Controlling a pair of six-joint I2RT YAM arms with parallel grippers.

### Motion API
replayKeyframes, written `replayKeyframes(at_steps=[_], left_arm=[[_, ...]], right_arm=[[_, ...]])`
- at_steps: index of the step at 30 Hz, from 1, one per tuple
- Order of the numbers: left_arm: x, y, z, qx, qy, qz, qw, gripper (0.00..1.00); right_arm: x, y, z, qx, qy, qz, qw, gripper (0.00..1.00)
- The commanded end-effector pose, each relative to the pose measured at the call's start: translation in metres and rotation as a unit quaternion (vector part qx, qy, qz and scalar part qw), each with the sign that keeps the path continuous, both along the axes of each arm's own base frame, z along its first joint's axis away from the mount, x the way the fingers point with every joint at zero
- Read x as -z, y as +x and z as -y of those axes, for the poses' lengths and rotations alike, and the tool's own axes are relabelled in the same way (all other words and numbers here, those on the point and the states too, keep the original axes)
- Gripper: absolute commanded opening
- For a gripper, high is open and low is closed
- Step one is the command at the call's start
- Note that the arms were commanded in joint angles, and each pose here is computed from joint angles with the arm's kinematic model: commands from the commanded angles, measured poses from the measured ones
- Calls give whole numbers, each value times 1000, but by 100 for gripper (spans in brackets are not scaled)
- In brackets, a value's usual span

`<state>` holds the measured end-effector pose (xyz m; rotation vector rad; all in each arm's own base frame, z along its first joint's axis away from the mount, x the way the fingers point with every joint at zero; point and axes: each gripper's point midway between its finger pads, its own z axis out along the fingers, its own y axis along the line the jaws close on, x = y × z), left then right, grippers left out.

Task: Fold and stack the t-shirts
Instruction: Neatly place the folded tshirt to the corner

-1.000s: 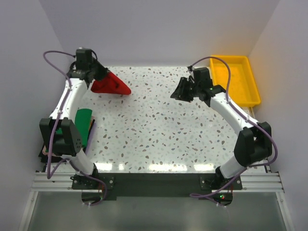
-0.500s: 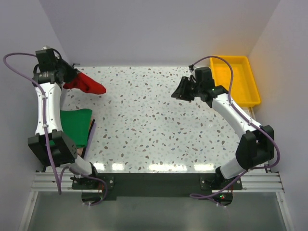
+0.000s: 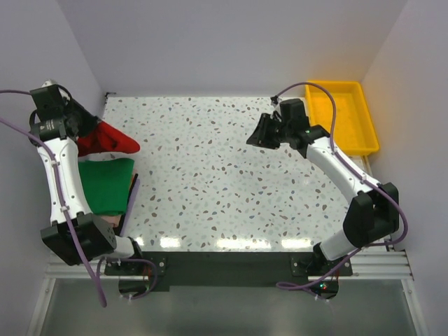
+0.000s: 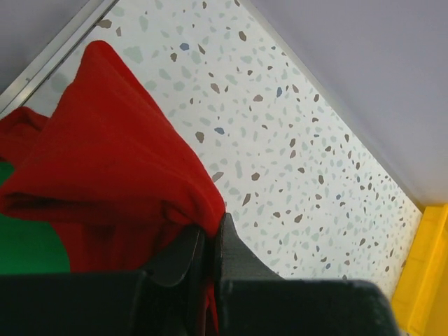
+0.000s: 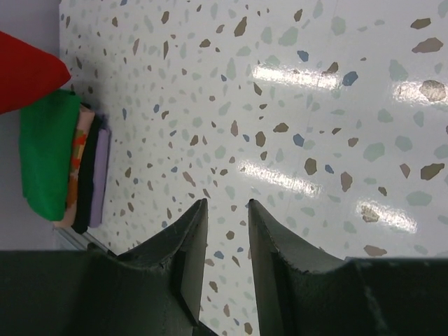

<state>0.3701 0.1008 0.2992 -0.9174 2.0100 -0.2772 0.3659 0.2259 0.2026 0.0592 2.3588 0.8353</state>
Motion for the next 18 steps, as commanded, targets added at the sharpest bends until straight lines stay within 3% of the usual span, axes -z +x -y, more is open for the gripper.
replayKeyframes(at_steps=[1,18], left_arm=[[-12,-17,-5,1,37,7,999,0],[47,-102,-34,-117,107,-84,984,0]], right_arm=[[-18,-11,0,-11,4,23,1000,34],[0,-55,-8,-60,-33,0,998,33]])
